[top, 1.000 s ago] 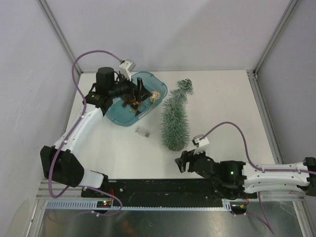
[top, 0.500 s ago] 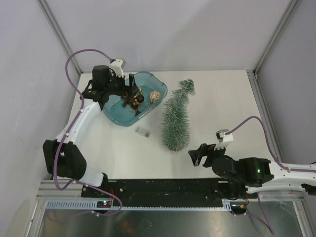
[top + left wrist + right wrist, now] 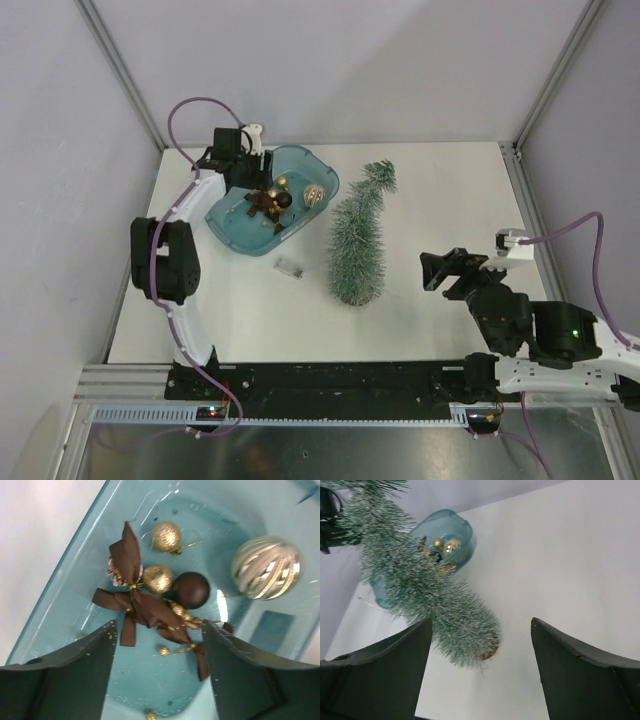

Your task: Decorate the small christmas tree

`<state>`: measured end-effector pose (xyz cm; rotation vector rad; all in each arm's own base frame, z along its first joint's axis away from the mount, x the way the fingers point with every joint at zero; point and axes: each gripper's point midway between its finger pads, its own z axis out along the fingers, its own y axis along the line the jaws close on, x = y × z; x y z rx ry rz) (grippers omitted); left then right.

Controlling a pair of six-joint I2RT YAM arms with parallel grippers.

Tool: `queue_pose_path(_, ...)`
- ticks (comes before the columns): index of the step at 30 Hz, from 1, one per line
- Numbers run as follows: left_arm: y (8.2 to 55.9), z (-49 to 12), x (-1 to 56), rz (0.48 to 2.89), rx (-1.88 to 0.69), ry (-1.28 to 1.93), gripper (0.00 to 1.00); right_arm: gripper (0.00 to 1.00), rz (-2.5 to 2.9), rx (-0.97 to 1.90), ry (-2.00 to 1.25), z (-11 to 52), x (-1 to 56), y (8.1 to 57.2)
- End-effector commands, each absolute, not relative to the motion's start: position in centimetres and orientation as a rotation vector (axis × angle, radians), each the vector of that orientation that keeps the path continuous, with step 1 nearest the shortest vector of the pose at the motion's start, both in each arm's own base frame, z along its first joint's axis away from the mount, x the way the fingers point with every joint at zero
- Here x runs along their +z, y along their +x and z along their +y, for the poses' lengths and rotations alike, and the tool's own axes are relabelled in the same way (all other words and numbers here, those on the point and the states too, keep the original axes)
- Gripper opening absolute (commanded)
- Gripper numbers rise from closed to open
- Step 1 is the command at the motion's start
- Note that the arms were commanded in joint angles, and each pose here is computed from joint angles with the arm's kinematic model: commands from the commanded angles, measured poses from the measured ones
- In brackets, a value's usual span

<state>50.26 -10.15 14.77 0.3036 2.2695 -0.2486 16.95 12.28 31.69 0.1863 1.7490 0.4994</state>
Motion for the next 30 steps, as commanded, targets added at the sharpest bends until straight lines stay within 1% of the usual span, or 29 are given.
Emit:
queue_pose_path(1,52.1,-8.3,14.7,2.272,-0.176,0.256,0.66,0.84,1.75,0.391,0.167,12.3,32.0,18.2)
queue_pose_path(3,52.3,-8.1,13.7,2.295,-0.175,0.245,0.57,0.83,1.773,0.38,0.152,12.7,31.6,18.6)
queue_pose_path(5,52.6,-8.0,12.7,2.315,-0.179,0.24,0.54,0.83,1.796,0.374,0.146,12.9,31.2,19.1)
queue_pose_path(8,53.1,-8.2,11.4,2.345,-0.191,0.239,0.54,0.83,1.816,0.373,0.138,13.2,30.8,19.7)
queue_pose_path(16,53.1,-9.4,9.4,2.391,-0.286,0.255,0.59,0.82,1.841,0.382,0.121,13.7,29.8,20.0)
queue_pose_path(22,52.3,-10.9,9.3,2.396,-0.364,0.301,0.51,0.82,1.847,0.374,0.117,13.7,29.6,20.4)
queue_pose_path(24,51.9,-11.7,10.3,2.374,-0.389,0.34,0.55,0.82,1.852,0.37,0.119,13.5,29.5,20.6)
queue_pose_path(30,51.8,-16.8,15.2,2.228,-0.469,0.527,0.74,0.82,1.872,0.365,0.124,13.6,28.7,21.0)
